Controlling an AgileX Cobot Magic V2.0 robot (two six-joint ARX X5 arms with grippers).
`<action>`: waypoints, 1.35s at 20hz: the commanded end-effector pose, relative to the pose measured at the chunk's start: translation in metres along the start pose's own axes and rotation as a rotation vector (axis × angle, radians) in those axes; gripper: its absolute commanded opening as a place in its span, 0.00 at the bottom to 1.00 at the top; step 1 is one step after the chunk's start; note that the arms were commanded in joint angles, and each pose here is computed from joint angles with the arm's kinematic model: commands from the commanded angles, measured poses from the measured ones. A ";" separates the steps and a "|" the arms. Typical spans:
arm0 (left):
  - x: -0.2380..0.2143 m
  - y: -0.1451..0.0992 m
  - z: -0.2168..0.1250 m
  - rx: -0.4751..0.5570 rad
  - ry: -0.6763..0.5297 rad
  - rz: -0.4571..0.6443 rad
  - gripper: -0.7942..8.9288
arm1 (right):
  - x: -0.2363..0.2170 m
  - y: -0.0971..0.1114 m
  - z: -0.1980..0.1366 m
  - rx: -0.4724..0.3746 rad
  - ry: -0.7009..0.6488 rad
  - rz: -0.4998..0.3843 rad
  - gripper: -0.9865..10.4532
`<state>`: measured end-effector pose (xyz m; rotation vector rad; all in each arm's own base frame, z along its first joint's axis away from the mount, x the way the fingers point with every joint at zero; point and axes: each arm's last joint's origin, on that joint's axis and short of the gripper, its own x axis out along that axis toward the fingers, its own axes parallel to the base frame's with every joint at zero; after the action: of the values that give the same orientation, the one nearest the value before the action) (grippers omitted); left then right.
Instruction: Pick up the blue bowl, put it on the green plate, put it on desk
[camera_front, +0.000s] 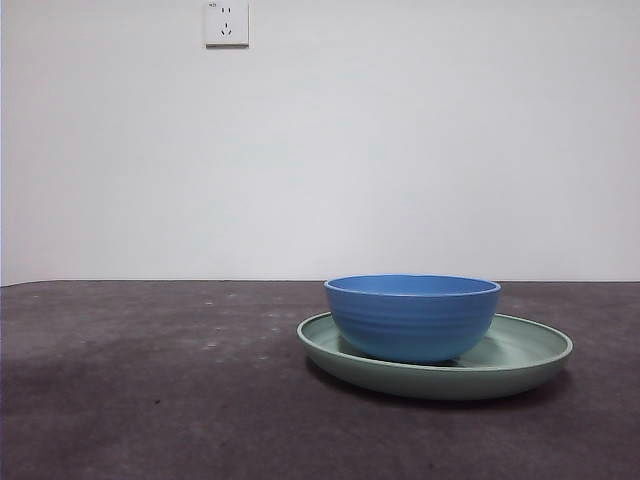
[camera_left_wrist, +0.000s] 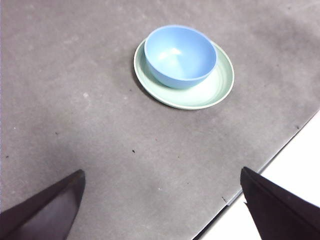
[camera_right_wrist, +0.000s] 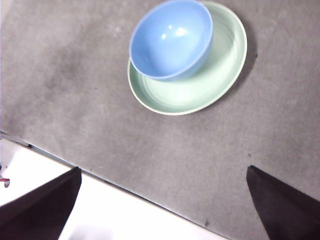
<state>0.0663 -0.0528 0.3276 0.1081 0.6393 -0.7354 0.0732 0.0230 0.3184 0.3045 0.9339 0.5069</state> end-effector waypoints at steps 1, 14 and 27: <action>-0.002 -0.001 0.004 0.008 -0.017 -0.009 0.60 | 0.014 -0.005 0.019 0.033 0.059 -0.047 0.59; -0.002 -0.001 0.006 0.015 -0.036 -0.009 0.60 | 0.185 -0.084 0.094 0.065 0.311 -0.152 0.56; -0.002 -0.001 0.006 0.014 -0.036 -0.009 0.60 | 0.238 -0.099 0.093 0.047 0.322 -0.140 0.24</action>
<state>0.0673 -0.0535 0.3292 0.1039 0.6202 -0.7375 0.2898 0.0623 0.1637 0.2042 1.2755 0.4067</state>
